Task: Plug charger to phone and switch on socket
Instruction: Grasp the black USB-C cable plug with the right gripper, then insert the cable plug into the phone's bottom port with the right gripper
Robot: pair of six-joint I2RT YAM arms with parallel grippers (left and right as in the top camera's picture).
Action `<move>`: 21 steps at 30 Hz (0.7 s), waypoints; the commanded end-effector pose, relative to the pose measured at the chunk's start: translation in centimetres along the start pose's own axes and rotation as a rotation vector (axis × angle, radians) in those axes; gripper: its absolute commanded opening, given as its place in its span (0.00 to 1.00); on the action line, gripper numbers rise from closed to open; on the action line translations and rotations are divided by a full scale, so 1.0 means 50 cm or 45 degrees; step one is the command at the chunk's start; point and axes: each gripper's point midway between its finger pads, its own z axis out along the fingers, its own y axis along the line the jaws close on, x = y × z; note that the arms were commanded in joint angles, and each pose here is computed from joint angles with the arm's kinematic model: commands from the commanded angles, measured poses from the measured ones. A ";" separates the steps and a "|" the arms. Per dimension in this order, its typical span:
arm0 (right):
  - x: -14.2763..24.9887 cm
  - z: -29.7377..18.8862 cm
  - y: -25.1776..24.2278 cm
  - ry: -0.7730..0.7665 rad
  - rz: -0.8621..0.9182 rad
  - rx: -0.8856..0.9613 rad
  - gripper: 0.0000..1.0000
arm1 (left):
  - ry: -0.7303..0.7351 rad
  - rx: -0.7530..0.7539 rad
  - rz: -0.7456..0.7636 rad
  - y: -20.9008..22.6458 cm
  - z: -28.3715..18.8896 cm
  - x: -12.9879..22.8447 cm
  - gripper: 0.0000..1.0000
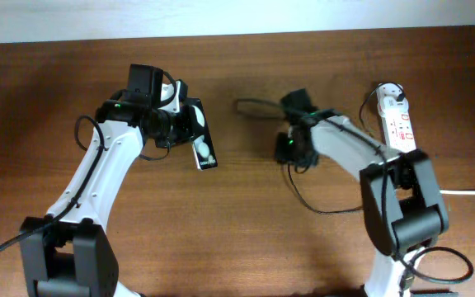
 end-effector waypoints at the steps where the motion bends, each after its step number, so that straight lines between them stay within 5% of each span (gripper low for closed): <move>1: 0.094 0.087 -0.054 0.169 -0.101 0.218 0.96 | -0.025 0.016 0.031 -0.007 -0.010 -0.012 0.00; 5: 0.004 0.084 -0.086 -0.118 0.213 0.323 0.98 | -0.007 0.009 0.022 -0.004 -0.010 -0.004 0.00; 15: -0.047 0.081 -0.073 -0.255 0.220 0.290 0.33 | 0.030 -0.003 0.002 0.001 -0.010 0.010 0.00; 17: -0.046 0.081 -0.071 -0.253 0.220 0.286 0.29 | 0.046 -0.003 -0.006 0.002 -0.011 0.016 0.00; 21: -0.031 0.083 -0.051 -0.183 0.205 0.217 0.04 | 0.071 0.026 -0.119 -0.006 -0.011 0.024 0.00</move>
